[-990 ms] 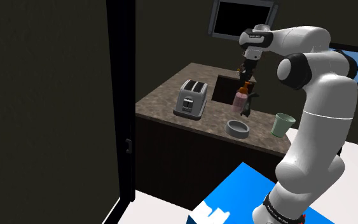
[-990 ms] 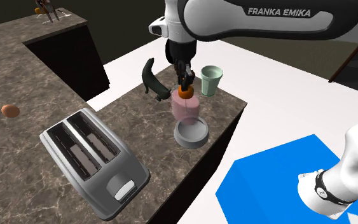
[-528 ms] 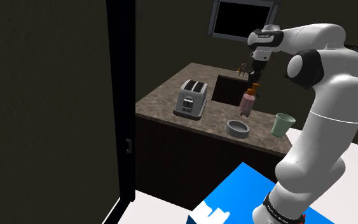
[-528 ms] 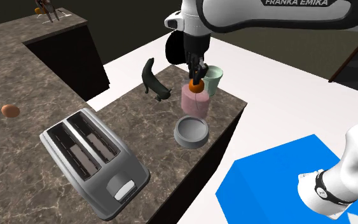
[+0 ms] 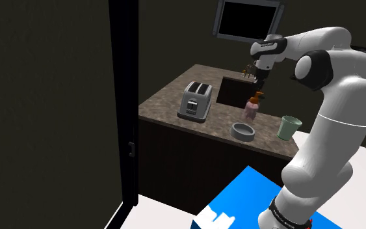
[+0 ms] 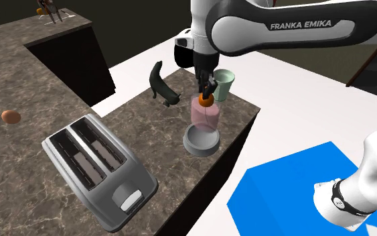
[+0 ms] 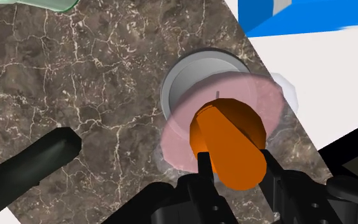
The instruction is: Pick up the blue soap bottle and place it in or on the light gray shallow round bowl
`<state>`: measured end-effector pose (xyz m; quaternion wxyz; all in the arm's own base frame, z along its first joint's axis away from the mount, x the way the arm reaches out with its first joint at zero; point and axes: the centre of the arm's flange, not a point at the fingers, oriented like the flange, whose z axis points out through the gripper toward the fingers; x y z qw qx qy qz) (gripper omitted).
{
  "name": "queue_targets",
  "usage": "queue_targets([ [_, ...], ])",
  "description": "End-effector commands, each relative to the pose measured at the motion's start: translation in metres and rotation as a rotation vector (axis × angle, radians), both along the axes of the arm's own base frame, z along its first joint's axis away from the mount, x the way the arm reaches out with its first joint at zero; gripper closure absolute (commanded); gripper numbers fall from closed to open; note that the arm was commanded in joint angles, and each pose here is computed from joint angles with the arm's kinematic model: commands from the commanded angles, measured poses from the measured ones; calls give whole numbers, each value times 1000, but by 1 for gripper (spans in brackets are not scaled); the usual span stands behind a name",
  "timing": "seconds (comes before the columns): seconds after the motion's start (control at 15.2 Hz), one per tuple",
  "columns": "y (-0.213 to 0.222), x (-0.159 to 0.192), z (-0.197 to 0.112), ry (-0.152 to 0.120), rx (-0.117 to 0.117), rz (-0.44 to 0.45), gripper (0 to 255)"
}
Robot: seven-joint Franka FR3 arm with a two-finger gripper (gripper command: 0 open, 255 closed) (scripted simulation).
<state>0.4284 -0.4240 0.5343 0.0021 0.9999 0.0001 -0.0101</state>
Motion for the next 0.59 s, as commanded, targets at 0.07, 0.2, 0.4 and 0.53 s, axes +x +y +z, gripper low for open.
queue_targets([
  [0.07, -1, 0, -15, -1, -1, 0, 255],
  [0.2, -1, 0, -25, -1, -1, 0, 255],
  [0.4, -1, 0, -41, -1, -1, 0, 255],
  [0.53, -1, 0, -52, -1, -1, 0, 255],
])
